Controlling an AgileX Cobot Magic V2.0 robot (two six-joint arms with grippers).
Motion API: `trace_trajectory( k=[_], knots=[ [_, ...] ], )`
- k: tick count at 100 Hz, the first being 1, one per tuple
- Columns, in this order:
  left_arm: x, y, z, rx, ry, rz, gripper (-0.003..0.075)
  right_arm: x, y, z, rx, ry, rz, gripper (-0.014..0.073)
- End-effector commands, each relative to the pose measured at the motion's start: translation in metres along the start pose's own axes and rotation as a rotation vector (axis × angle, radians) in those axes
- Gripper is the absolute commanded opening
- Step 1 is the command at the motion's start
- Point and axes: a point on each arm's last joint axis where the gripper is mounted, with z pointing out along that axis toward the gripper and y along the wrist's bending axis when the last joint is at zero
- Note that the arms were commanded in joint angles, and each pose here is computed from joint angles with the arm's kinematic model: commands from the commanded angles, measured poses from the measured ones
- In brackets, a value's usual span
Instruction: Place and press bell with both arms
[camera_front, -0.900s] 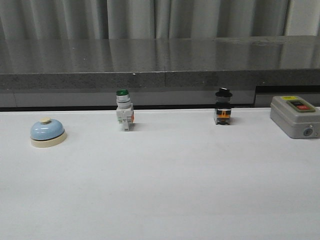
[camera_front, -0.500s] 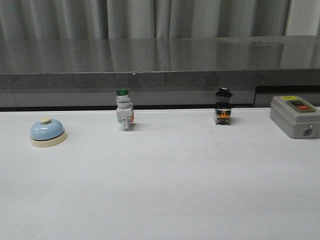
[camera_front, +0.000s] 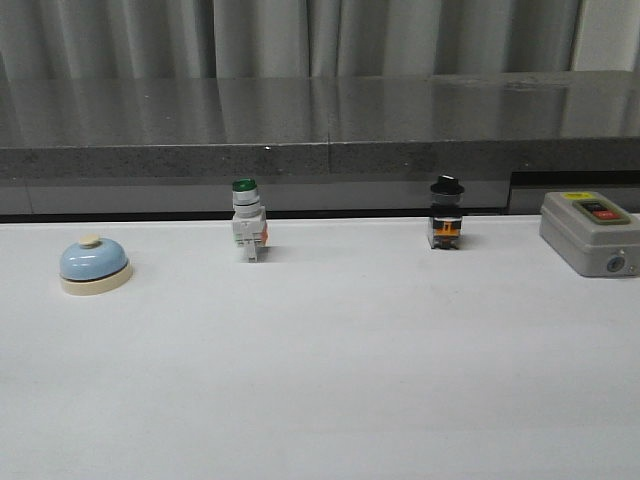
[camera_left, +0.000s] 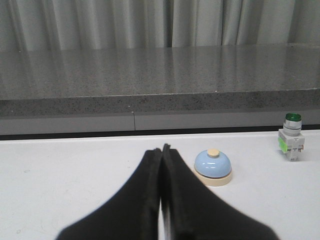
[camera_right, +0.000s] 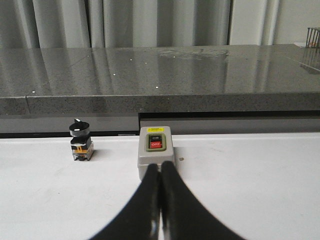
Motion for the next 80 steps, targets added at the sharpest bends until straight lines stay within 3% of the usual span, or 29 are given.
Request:
trace_trajectory(
  k=[1, 32, 80],
  knots=[
    [-0.013, 0.0, -0.001, -0.005, -0.099, -0.009, -0.002, -0.012, 0.0, -0.002, 0.003, -0.102, -0.015, -0.0069],
    [-0.075, -0.002, 0.004, 0.011, -0.074, -0.058, -0.002, -0.012, 0.0, -0.002, 0.003, -0.102, -0.015, -0.0069],
    [-0.117, -0.007, 0.078, 0.032, 0.387, -0.06, 0.001, -0.012, 0.0, -0.002, 0.003, -0.102, -0.015, -0.0069]
  ],
)
